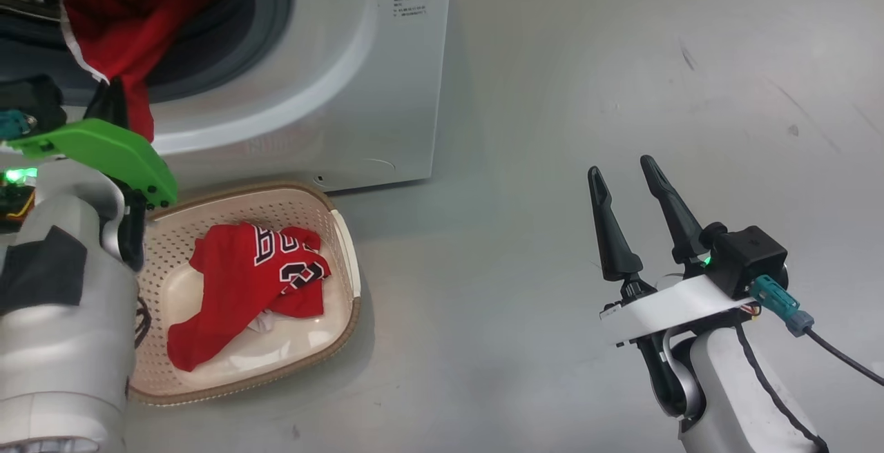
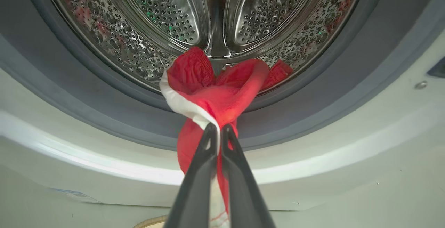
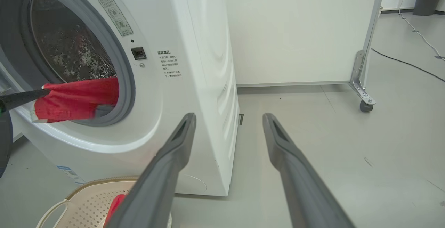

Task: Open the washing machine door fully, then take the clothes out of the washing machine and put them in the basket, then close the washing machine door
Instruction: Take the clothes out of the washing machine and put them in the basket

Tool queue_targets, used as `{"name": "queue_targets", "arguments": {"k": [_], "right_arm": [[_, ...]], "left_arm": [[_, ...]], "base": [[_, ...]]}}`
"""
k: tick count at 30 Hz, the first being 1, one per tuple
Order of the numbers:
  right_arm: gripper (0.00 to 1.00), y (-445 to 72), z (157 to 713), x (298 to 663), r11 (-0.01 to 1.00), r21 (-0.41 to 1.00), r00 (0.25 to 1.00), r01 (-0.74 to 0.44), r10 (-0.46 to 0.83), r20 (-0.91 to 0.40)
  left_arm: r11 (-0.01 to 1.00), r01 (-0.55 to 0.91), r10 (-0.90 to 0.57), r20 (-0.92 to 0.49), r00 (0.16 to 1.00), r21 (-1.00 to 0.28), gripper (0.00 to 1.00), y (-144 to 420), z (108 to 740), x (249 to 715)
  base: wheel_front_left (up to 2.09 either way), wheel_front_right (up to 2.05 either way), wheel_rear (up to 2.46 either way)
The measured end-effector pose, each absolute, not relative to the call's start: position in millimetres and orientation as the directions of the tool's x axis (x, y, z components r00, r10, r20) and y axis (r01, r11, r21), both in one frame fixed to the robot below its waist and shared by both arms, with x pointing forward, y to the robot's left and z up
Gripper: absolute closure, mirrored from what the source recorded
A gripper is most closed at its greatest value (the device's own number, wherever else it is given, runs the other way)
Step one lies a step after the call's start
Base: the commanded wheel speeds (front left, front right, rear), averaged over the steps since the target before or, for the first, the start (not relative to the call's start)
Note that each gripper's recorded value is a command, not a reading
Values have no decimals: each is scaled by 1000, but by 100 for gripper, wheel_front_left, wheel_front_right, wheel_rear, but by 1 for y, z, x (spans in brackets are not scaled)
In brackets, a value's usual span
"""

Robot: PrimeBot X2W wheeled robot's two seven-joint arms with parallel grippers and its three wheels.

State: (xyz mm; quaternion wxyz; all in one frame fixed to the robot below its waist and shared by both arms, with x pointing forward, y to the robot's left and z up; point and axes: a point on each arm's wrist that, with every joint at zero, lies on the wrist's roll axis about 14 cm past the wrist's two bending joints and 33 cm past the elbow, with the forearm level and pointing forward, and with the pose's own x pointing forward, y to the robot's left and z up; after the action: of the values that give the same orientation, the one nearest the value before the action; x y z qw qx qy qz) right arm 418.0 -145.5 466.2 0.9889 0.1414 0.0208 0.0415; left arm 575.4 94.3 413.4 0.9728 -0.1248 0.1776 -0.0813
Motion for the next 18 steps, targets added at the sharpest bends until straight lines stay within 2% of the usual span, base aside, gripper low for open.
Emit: {"name": "queue_targets", "arguments": {"k": [18], "right_arm": [[0,-124,495,396,942,297,988,-154,147,45]], "left_arm": [[974,125,-157,-167,973,-188,100,130,466,524]], "base": [[0,0,0]]}}
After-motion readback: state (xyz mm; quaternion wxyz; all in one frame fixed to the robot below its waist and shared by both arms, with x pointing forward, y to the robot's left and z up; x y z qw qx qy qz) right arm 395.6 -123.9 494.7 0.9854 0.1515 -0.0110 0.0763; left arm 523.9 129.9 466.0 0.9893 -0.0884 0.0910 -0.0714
